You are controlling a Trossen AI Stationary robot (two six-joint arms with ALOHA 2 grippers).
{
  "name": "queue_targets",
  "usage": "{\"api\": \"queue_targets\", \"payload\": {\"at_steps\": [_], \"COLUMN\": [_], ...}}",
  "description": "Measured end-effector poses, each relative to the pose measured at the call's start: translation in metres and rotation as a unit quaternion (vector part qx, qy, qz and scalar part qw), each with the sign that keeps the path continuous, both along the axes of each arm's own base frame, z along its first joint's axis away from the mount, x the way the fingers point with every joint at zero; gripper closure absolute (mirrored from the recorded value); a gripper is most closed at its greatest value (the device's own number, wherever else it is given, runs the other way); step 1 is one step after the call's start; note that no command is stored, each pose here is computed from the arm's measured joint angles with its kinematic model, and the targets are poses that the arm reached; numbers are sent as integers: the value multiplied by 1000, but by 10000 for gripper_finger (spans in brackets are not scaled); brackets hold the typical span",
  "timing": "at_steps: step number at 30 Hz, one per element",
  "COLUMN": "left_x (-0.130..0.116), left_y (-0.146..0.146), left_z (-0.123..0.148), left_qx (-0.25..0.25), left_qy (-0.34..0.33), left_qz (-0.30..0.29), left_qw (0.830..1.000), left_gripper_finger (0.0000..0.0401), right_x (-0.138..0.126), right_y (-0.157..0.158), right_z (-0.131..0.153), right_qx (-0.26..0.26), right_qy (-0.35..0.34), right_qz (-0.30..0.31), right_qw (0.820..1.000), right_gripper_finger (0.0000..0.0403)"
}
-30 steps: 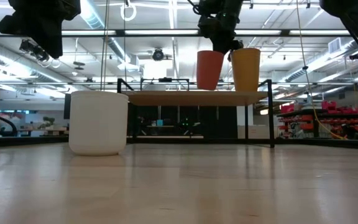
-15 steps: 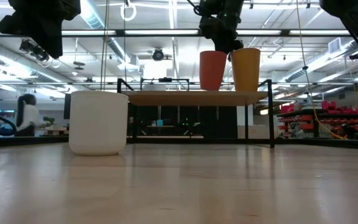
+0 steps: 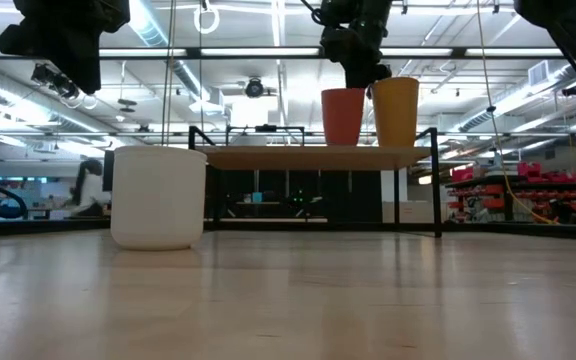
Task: Stack small to large cups/mugs on shelf
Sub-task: Put the orange cup on the shelf
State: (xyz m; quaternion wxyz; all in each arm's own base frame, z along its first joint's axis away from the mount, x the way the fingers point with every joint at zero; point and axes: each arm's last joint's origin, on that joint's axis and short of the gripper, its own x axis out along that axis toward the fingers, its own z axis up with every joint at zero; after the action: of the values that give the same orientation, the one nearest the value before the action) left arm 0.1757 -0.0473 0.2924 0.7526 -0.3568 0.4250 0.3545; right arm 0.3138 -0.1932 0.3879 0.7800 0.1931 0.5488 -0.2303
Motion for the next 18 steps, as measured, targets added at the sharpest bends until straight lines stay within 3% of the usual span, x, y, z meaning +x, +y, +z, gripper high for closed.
{"api": "queue_targets", "payload": {"at_steps": [6,18], "left_x": [0,0], "left_y": [0,0], "left_z": [0,0], "left_qx": [0,0], "left_qy": [0,0], "left_qz": [0,0], "left_qw": [1000,1000], "left_gripper_finger": [349,349], "right_x": [0,1], "right_y": [0,-1], "right_z": [0,0], "right_qx": [-1,-4], "right_qy": [-2,-8], "right_qz": [0,11], "right_qw": [1000,1000], "right_gripper_finger": [353,379]}}
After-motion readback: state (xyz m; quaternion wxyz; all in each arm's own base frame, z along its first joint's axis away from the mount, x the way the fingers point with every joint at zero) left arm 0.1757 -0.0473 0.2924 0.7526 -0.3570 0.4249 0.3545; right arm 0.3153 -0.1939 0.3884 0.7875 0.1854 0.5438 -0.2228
